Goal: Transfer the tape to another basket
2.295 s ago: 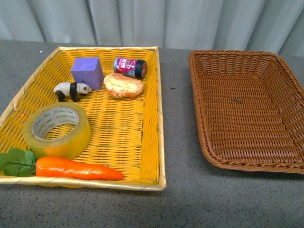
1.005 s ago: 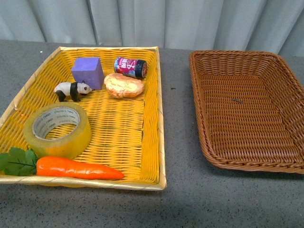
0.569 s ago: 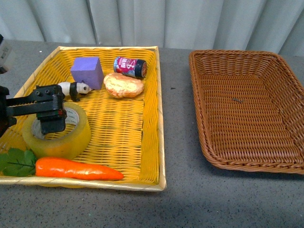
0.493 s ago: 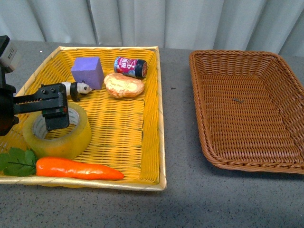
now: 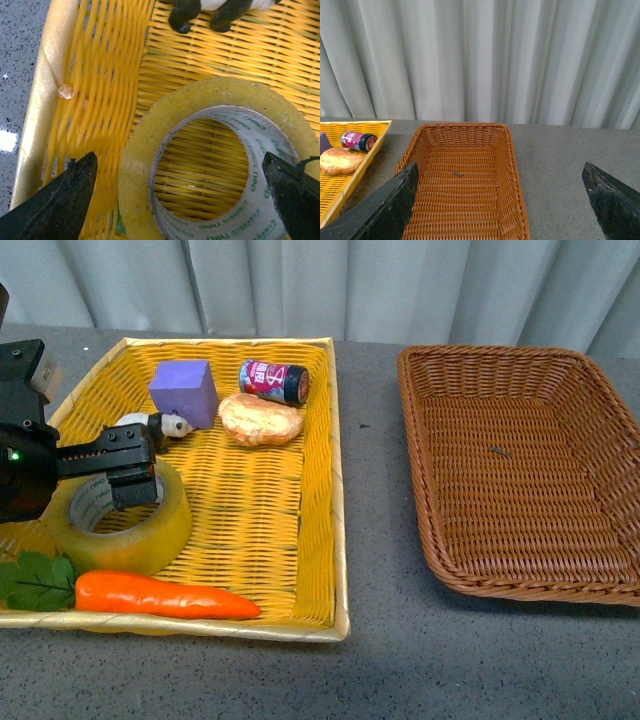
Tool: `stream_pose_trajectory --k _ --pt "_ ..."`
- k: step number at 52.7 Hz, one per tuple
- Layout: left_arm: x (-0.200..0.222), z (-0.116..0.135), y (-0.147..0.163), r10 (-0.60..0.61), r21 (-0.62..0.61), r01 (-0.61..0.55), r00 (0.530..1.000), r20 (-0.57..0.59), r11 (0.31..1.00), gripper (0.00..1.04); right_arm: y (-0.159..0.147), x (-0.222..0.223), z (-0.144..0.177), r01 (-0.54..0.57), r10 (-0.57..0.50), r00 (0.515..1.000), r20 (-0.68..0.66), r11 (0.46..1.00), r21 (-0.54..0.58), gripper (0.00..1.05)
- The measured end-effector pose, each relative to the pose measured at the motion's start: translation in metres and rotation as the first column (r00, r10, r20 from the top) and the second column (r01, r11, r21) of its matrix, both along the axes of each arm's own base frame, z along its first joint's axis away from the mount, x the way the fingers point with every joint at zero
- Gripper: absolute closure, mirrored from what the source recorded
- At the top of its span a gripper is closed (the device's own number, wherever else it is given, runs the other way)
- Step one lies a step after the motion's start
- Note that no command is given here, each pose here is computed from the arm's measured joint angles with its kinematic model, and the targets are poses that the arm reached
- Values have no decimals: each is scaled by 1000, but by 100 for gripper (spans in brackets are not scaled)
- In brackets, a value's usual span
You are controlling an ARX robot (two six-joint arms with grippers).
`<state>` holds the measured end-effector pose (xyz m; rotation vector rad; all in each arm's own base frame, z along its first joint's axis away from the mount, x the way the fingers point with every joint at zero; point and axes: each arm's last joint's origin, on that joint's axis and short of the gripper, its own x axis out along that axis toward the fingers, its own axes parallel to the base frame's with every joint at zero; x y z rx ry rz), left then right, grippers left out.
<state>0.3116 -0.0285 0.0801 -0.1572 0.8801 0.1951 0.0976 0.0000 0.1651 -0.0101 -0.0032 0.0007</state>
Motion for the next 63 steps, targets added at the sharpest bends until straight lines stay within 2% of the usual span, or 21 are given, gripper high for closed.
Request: stream_pose_trajectory --k 17,24,36,39,48,54,58,63 --pt "7 -11 2 16 14 -16 999 -30 1000 9 0 0 0 0 0 1000 0 1000 0 9" --pt "7 -12 1 12 21 -11 999 -35 1000 29 0 0 0 0 0 1000 0 1000 0 9" --pt "10 -10 -1 5 38 -4 999 -35 999 78 0 0 0 0 0 1000 0 1000 0 9" --pt "10 -10 -3 4 36 -3 999 -39 999 86 0 0 0 0 0 1000 0 1000 0 9" --pt "9 -8 -7 -14 32 15 999 -41 999 87 0 0 0 0 0 1000 0 1000 0 9" --pt "9 4 -18 -68 -8 68 998 -8 998 87 0 0 0 0 0 1000 0 1000 0 9" --pt "11 21 -31 -150 -35 153 986 73 988 87 0 0 0 0 0 1000 0 1000 0 9" --pt "18 45 -51 -286 -30 294 944 164 955 87 0 0 0 0 0 1000 0 1000 0 9"
